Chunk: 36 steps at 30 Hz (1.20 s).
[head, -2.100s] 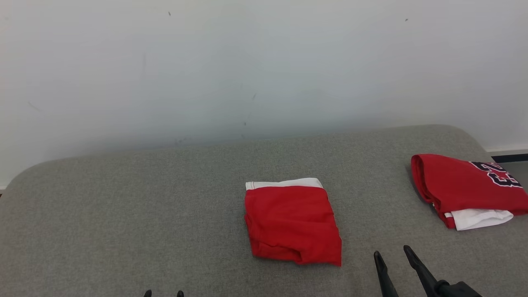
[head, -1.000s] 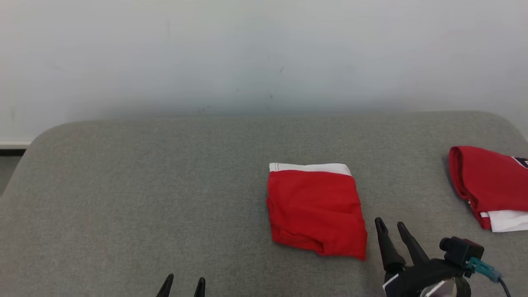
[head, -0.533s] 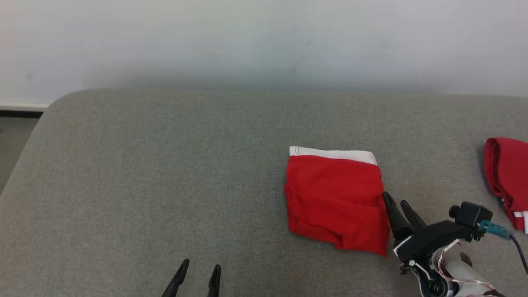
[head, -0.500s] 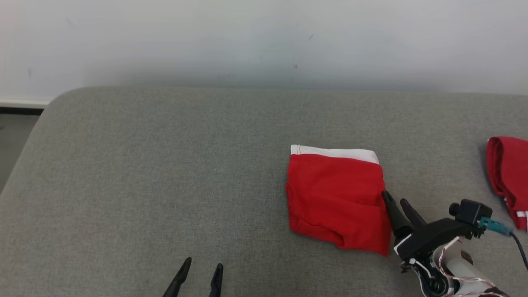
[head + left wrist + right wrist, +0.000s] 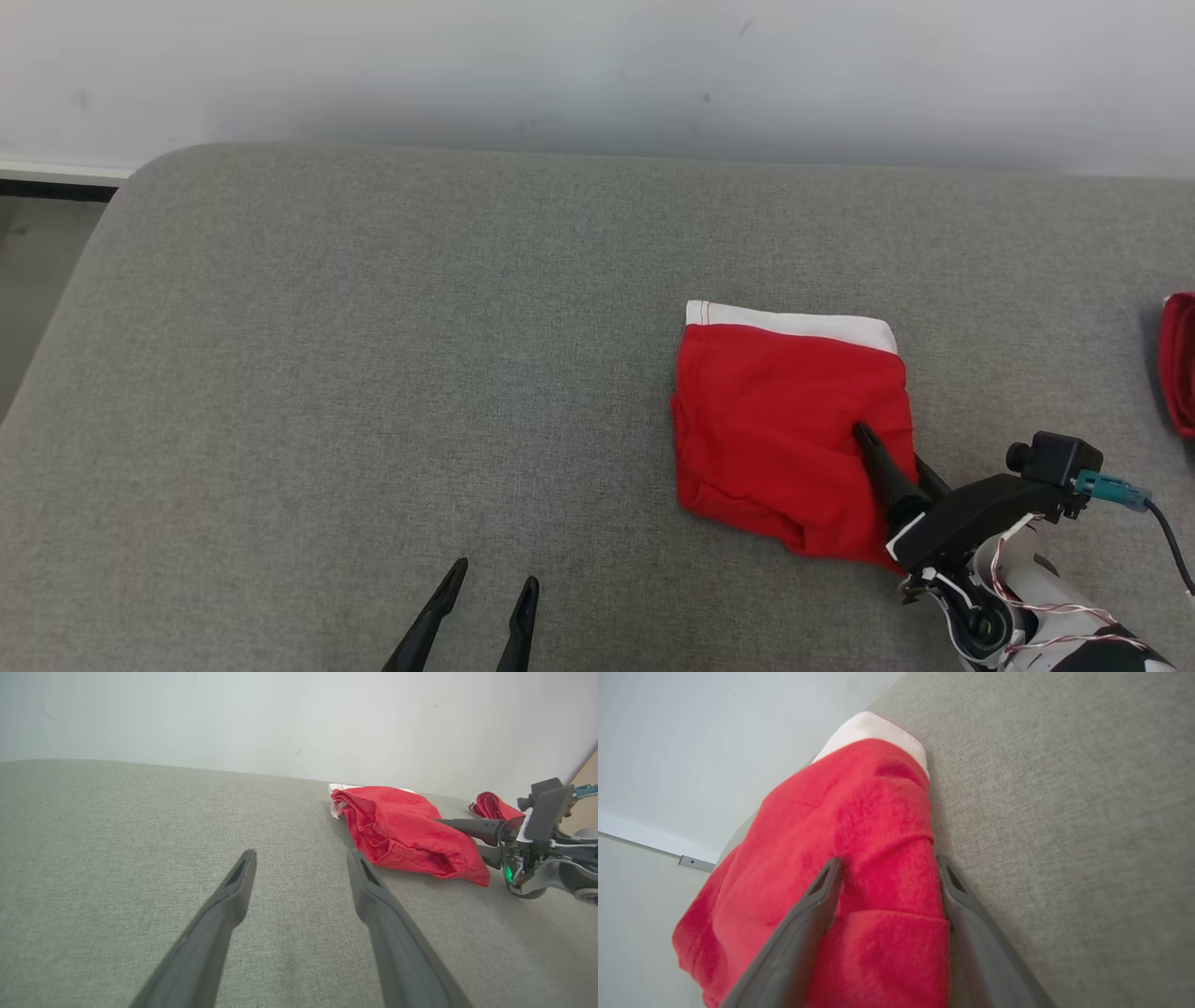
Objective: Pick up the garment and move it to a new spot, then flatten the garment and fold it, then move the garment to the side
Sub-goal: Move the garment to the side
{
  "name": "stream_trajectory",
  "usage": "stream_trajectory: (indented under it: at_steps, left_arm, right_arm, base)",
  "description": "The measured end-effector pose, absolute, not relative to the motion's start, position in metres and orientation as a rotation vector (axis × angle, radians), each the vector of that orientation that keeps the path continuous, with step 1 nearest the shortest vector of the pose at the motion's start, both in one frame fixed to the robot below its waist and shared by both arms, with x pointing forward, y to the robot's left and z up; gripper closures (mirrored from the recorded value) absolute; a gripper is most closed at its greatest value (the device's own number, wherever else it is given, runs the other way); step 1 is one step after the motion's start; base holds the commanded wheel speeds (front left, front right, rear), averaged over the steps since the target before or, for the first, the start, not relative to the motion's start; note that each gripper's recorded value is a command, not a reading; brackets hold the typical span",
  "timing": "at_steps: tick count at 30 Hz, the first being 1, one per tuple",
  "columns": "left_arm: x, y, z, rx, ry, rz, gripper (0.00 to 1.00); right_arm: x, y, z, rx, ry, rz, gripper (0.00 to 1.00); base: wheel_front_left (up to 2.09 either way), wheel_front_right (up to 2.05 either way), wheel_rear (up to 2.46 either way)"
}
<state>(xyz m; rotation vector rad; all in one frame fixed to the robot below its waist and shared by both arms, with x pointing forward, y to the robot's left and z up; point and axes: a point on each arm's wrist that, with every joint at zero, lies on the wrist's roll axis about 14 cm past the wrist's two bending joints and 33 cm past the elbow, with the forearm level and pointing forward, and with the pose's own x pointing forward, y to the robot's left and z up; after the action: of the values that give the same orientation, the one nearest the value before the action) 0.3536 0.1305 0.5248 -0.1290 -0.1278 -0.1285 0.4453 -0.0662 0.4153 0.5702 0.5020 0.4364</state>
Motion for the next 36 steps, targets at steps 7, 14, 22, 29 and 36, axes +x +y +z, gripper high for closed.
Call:
stream_trajectory:
  at_steps: [7,14,22,29,36]
  left_arm:
    - [0.355,0.131,0.529,-0.124,-0.141,-0.129,0.00]
    - [0.356,0.130,0.530,-0.127,-0.145,-0.135,0.00]
    - [0.361,0.128,0.530,-0.124,-0.147,-0.142,0.00]
    - [0.371,0.115,0.530,-0.123,-0.149,-0.189,0.00]
    - [0.385,0.092,0.530,-0.132,-0.156,-0.271,0.00]
  right_arm:
    - [0.441,-0.067,0.414,0.563,0.528,0.447,0.81]
    - [0.443,-0.074,0.413,0.510,0.542,0.460,1.00]
    - [0.451,-0.091,0.417,0.363,0.505,0.493,1.00]
    - [0.458,-0.115,0.424,0.197,0.473,0.523,1.00]
    - [0.458,-0.151,0.433,0.032,0.455,0.525,1.00]
  base:
    - [0.00,0.00,0.00]
    - [0.00,0.00,0.00]
    - [0.00,0.00,0.00]
    - [0.00,0.00,0.00]
    - [0.00,0.00,0.00]
